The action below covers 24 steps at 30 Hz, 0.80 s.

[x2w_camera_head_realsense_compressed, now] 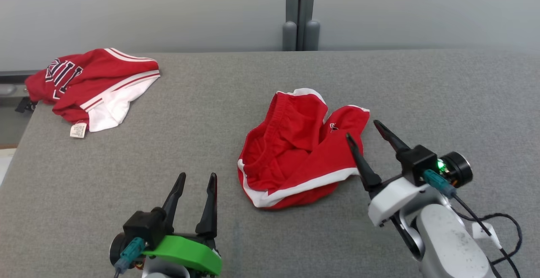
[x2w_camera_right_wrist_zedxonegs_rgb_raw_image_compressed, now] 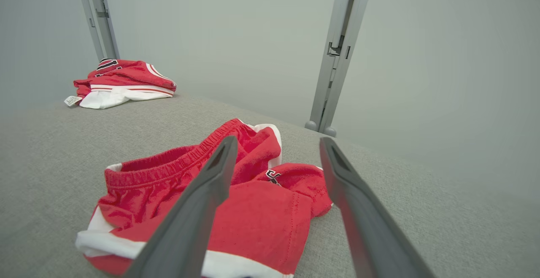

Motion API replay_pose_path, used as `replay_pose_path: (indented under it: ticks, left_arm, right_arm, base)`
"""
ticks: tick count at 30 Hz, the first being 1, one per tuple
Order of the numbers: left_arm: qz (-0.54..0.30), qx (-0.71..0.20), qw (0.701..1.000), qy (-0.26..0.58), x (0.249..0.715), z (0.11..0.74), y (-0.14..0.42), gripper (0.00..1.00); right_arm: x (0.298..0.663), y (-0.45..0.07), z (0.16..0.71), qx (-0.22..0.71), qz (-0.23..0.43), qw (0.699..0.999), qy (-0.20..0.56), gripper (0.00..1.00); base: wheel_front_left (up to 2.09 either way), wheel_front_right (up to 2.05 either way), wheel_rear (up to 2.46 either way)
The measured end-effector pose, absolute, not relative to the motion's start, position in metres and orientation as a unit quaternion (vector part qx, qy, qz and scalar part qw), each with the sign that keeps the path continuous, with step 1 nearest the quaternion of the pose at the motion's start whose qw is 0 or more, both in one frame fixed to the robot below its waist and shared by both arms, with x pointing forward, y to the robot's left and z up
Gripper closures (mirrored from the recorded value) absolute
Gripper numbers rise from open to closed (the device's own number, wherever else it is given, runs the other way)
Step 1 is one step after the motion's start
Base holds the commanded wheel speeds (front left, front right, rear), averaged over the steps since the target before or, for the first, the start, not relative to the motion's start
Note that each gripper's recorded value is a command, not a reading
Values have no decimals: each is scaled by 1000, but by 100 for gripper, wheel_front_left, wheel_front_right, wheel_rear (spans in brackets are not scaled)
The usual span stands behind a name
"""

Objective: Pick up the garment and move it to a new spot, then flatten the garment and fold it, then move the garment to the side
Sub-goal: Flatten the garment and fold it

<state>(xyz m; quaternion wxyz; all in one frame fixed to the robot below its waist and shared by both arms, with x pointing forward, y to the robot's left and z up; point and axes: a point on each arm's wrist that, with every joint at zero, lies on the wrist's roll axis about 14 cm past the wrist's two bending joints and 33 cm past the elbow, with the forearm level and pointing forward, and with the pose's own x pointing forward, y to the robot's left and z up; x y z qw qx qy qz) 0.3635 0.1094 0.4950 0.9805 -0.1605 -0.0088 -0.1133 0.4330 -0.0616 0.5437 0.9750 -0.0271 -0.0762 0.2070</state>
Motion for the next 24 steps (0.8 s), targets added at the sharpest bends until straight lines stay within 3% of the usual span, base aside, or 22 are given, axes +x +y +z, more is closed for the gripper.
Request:
replay_pose_path:
  ticks: [11,24]
  left_arm:
    - [-102,-170,980,6,352,484,114,0]
    - [-79,-172,982,13,344,477,126,0]
  right_arm:
    - [406,-141,527,20,89,994,-63,0]
    - [384,-160,505,49,59,996,-35,0]
  base:
    - [0,0,0]
    - [0,0,0]
